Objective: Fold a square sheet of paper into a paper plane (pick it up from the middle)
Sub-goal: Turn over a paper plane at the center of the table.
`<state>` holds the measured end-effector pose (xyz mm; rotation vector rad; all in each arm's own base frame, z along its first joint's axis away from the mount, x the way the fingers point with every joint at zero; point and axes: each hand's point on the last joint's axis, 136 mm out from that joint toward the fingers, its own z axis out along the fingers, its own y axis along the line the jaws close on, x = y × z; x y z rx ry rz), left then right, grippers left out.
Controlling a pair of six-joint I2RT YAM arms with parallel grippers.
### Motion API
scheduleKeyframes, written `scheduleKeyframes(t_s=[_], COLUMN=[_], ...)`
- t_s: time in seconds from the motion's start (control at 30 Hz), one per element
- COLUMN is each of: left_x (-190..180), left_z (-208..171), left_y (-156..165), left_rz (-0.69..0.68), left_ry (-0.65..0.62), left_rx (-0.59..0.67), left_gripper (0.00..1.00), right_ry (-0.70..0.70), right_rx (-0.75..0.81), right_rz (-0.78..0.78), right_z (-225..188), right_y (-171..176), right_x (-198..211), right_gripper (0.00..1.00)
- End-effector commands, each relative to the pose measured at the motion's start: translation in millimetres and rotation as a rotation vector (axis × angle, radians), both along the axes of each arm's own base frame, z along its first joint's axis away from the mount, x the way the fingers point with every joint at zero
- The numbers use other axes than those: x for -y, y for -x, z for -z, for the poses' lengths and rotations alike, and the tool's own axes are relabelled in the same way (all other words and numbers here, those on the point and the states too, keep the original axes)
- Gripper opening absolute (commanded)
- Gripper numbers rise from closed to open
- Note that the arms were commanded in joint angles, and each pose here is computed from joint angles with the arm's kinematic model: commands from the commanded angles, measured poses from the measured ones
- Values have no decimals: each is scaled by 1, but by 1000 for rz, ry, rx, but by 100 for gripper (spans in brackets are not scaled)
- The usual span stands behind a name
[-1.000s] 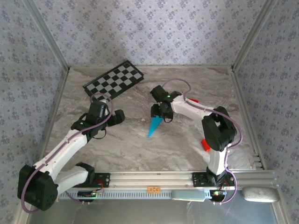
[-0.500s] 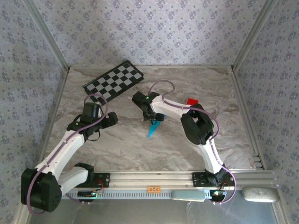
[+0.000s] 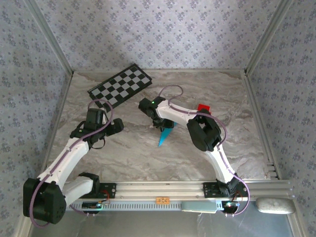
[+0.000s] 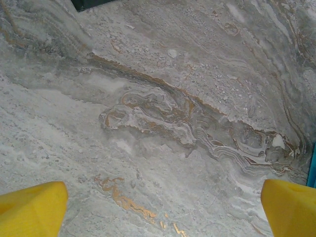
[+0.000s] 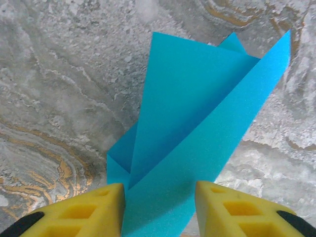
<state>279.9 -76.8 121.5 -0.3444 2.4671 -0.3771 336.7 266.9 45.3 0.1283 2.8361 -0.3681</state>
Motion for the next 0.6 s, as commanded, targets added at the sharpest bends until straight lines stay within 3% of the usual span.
scheduleKeyframes(t_s=[0.0, 0.57], left_x=[0, 1], left_z=[4, 6], left_y=[2, 0], left_rz=[14, 18], left_ry=[-3, 9], left_rx=[-14, -27], left_gripper=[100, 100], right_ry=[39, 37], right_rx=[34, 71], right_rz=[22, 35], right_z=[-15, -29], right_y=[1, 3], right_x=[7, 13], right_gripper=[40, 17])
